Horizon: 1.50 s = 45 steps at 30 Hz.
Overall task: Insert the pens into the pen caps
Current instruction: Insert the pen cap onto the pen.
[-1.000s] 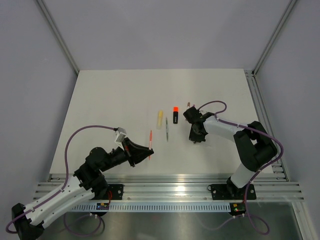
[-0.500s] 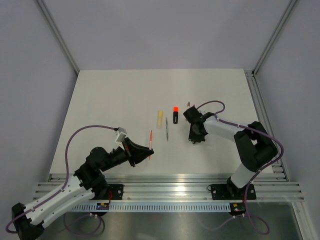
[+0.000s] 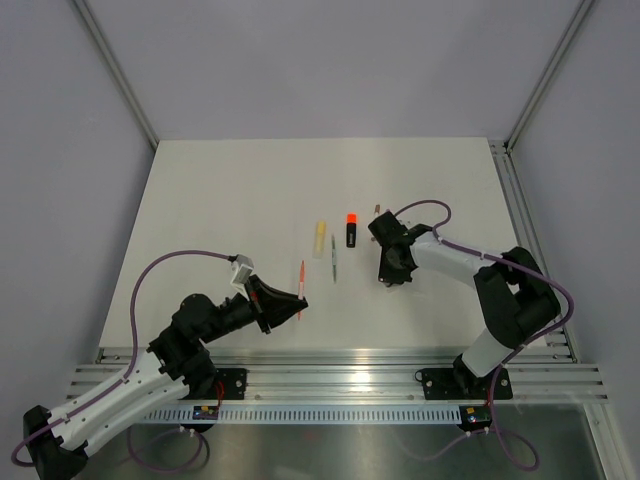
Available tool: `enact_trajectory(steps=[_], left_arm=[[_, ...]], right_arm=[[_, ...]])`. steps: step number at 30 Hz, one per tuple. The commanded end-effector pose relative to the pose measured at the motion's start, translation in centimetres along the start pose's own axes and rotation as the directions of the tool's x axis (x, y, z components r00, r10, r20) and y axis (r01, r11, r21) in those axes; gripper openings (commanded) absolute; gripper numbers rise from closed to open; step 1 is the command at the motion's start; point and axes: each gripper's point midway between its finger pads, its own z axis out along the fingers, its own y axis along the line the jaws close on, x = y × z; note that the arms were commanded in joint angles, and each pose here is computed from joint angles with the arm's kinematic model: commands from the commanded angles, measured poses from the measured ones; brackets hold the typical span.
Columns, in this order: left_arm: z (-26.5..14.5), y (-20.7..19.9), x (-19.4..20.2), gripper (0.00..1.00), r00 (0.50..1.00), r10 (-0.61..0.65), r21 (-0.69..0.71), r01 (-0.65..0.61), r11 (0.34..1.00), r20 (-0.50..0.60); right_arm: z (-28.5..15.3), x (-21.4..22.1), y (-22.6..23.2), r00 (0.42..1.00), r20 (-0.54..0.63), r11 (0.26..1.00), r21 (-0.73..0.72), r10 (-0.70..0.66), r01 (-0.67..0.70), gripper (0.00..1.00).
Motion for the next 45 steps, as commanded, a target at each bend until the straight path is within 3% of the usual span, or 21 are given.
enact_trajectory(steps=[1,4,7,11,12,16,30,45], left_arm=[[0.2,-0.7,-1.0,0.0,0.999,0.025,0.033,-0.026,0.999,0.039],[0.2,-0.7,-1.0,0.0,0.999,0.025,0.034,-0.026,0.999,0.039],[0.2,-0.8,-1.0,0.0,0.999,0.025,0.036,-0.026,0.999,0.039],[0.1,-0.9,-1.1,0.0,0.999,0.025,0.04,-0.027,0.999,0.045],[0.1,-0.9,-1.1,0.0,0.999,0.025,0.041,-0.027,0.999,0.044],[0.1,-1.2,-1.1,0.0,0.999,0.022,0.057,-0.024,0.998,0.045],[0.0,-1.5,-1.2,0.0,0.999,0.019,0.072,-0.023,0.997,0.048],[-0.2,-1.5,-1.3,0.0,0.998,0.022,0.067,-0.025,0.997,0.057]], right_arm=[[-1.6,-1.1,0.4,0.998,0.05,0.999,-0.028,-0.026,0.027,0.0],[-2.2,-1.9,0.2,0.996,0.08,0.999,-0.015,-0.036,0.037,0.02],[-2.9,-2.0,-0.1,0.995,0.095,1.0,-0.007,0.014,-0.014,0.13],[-3.1,-1.0,-1.2,0.987,0.114,0.993,-0.004,0.115,-0.115,0.34],[-2.9,-0.5,-1.7,0.985,0.113,0.992,-0.002,0.128,-0.128,0.44],[-2.1,-0.5,-1.4,0.978,0.105,0.984,-0.011,0.179,-0.178,0.55],[-0.2,-1.8,-0.6,0.967,0.079,0.97,-0.004,0.244,-0.244,0.5],[0.8,-0.8,-0.3,0.975,0.032,0.975,-0.002,0.222,-0.222,0.28]])
